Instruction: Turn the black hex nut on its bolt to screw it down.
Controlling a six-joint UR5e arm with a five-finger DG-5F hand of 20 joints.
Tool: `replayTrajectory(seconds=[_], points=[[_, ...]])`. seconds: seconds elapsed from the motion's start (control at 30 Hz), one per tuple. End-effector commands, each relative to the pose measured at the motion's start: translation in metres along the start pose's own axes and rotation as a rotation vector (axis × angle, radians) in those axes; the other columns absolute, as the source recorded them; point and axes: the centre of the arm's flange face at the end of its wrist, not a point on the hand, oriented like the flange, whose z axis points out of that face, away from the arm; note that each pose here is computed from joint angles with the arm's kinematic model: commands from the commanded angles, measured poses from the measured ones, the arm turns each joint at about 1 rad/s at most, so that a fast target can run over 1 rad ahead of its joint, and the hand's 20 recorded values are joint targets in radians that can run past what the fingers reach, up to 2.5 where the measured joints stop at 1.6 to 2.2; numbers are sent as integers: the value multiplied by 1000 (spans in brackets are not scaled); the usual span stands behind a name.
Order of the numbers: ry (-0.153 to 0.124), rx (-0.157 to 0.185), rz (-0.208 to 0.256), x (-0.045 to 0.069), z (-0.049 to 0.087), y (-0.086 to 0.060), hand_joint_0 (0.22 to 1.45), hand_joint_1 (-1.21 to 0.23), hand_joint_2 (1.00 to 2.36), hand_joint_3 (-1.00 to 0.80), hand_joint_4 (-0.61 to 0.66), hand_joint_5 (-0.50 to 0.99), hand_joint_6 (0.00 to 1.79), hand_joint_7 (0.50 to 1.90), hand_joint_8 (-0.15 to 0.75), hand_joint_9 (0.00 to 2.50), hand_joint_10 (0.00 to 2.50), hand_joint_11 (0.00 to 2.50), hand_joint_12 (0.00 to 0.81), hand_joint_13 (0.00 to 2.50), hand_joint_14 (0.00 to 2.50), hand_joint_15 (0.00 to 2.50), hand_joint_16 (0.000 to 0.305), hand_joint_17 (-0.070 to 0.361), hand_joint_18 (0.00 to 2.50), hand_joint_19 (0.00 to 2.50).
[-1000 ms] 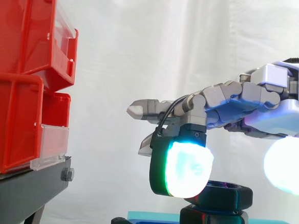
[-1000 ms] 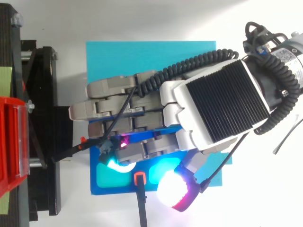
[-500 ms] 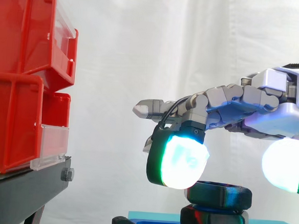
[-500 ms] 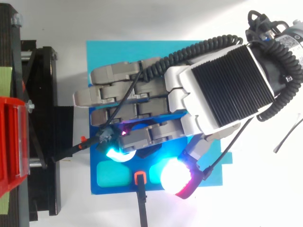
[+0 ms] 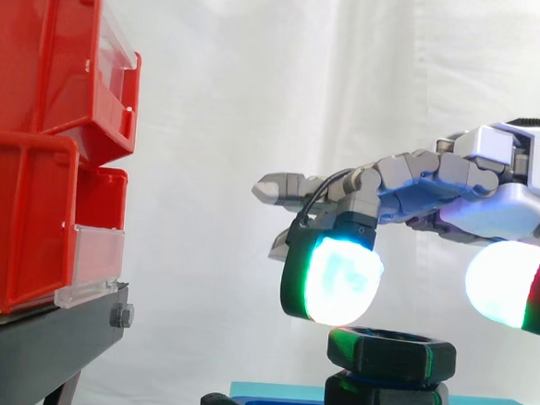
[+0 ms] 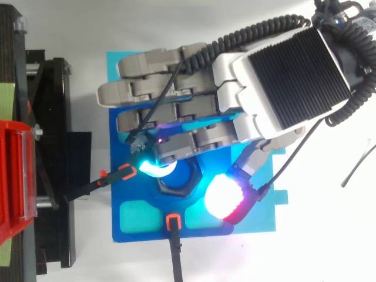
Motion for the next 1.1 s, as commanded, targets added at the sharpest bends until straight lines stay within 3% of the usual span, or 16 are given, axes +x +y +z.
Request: replayTrajectory(seconds=[0.0,0.27,0.5,0.6,1.07], points=[[-15,-5,-10,-2,-1,-3,520,-449,1000,-500,244,-116,594,1032,312,495,5,207,363,155,0,0,52,118,92,72],[-8,-32,14,-3,0,0,520,-449,1000,-500,248,-111,555,1083,310,492,4,212,363,155,0,0,52,117,92,74],[-36,-51,34,-5,14,12,520,-449,1000,-500,257,-108,515,1138,309,491,5,212,363,154,1,0,52,118,94,72],[-45,-52,34,-4,23,21,521,-448,1000,-500,262,-107,501,1158,310,488,5,205,363,155,0,0,52,118,92,71],[-26,-29,75,12,61,73,521,-449,1000,-500,270,-111,501,1129,309,489,5,211,363,153,0,0,52,118,88,78]])
